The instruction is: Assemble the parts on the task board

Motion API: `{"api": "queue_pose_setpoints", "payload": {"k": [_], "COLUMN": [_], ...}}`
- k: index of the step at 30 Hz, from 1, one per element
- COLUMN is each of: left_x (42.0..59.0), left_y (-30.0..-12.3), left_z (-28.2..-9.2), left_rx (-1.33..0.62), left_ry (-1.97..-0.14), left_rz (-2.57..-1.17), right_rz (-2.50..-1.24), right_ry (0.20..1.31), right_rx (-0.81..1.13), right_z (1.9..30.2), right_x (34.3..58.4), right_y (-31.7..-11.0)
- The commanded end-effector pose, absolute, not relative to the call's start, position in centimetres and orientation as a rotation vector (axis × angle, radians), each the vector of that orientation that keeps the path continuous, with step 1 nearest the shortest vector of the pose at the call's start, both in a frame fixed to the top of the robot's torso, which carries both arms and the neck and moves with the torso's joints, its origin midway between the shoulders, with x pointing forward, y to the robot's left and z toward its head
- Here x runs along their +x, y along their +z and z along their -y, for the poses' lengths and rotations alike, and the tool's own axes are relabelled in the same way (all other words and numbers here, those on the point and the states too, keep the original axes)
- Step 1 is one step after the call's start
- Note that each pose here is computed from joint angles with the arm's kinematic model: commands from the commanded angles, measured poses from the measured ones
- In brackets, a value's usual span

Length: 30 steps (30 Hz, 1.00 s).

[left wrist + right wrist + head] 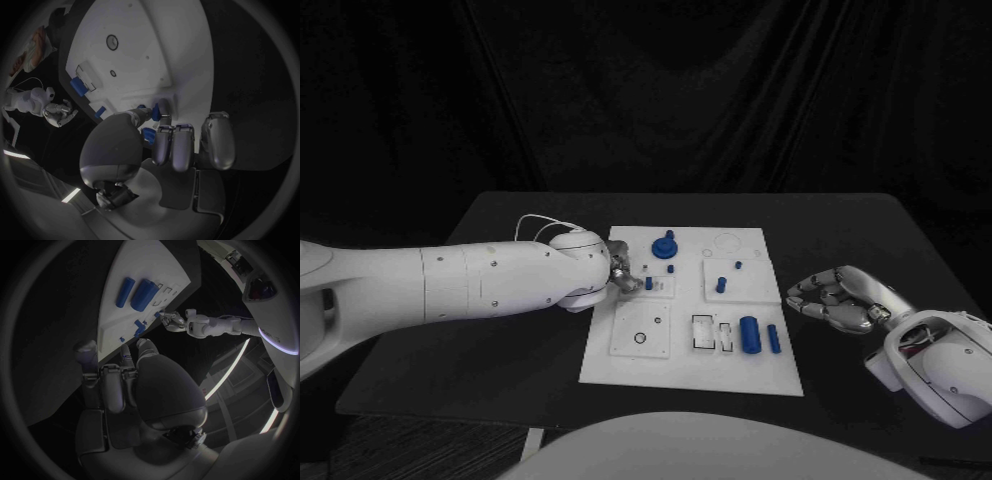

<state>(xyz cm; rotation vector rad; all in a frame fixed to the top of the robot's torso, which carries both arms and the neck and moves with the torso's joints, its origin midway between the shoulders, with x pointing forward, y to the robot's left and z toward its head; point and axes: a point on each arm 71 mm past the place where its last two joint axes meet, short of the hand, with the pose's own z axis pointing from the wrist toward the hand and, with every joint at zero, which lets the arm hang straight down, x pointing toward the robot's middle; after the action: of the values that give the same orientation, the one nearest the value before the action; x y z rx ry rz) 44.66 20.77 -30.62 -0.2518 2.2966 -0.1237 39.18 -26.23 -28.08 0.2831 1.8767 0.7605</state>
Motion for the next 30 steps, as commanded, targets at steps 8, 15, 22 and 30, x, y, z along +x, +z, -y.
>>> {"api": "queue_pose_setpoints", "payload": {"k": [8, 15, 22, 30], "left_x": [43.79, 43.81, 43.79, 43.82], "left_y": [-31.67, -31.70, -31.80, -31.83], "left_z": [-20.38, -20.40, -20.67, -20.99], "left_rx": [-0.226, -0.228, -0.213, -0.197], "left_ry": [-0.152, -0.150, -0.111, -0.072], "left_rz": [-2.358, -2.358, -2.369, -2.366], "right_rz": [-1.878, -1.879, -1.880, -1.883], "right_ry": [0.745, 0.745, 0.746, 0.748], "right_rx": [0.291, 0.291, 0.291, 0.290], "right_z": [26.28, 26.28, 26.28, 26.25], "right_x": [39.12, 39.10, 39.07, 38.99], "right_y": [-28.18, -28.19, -28.21, -28.32]}}
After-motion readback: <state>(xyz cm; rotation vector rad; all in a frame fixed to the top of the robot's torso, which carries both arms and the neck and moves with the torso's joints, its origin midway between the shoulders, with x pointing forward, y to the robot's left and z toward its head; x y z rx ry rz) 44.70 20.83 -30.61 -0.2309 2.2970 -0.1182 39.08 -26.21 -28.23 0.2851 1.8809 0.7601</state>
